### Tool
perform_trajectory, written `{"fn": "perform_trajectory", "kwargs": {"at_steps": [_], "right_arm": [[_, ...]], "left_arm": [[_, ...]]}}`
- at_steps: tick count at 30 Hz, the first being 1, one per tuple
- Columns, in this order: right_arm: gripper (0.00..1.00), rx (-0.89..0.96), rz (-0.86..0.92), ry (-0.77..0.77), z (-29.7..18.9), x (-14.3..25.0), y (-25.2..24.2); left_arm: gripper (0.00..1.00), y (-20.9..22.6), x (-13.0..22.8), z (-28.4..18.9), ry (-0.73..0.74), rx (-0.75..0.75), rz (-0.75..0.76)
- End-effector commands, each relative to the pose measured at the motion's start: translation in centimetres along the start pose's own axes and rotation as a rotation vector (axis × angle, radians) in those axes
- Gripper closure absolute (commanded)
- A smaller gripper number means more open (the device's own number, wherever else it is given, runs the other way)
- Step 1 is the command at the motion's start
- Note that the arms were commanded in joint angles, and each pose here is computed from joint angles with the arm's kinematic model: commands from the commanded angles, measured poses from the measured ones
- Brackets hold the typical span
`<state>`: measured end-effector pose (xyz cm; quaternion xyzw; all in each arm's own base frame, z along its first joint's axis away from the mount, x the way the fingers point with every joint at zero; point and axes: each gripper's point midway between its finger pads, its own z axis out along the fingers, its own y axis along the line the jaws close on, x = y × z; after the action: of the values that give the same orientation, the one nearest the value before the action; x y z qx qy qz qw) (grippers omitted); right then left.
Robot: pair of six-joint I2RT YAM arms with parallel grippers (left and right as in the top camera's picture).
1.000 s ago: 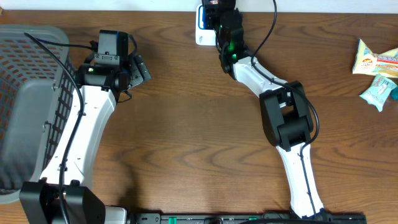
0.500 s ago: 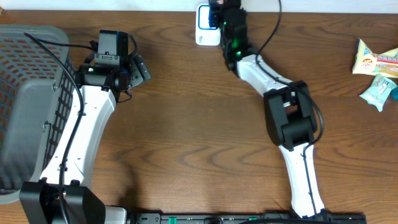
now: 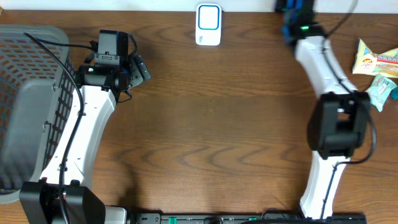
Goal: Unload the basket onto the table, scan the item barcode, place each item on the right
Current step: 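Carry the tin right and lower it beside the snack packets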
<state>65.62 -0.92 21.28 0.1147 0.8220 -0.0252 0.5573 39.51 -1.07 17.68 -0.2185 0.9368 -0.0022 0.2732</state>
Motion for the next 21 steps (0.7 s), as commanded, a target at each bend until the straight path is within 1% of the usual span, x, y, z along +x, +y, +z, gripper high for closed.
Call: {"fn": "perform_trajectory", "kwargs": {"at_steps": [1,5,11,15,19,21], "right_arm": [[0.50,0.109,0.017,0.082,-0.1,0.7,-6.3],[0.50,0.222,0.036,0.243,-0.7,4.1,-13.1],[0.51,0.356,0.088,0.429,-2.9,8.1,-21.4],[0.50,0.420,0.129,0.480,-4.2,9.5,-25.6],[0.47,0.464,0.162,0.490,-5.0,10.0,-28.6],[0.47,0.481,0.175,0.490,-5.4,10.1,-29.8]], "left_arm": [[0.02,0.4,0.0,0.1,-0.002,-0.017,-0.004],[0.03,0.4,0.0,0.1,-0.002,-0.017,-0.004],[0.02,0.4,0.0,0.1,-0.002,-0.017,-0.004],[0.02,0.4,0.0,0.1,-0.002,-0.017,-0.004],[0.02,0.4,0.0,0.1,-0.002,-0.017,-0.004],[0.02,0.4,0.0,0.1,-0.002,-0.017,-0.004]]}}
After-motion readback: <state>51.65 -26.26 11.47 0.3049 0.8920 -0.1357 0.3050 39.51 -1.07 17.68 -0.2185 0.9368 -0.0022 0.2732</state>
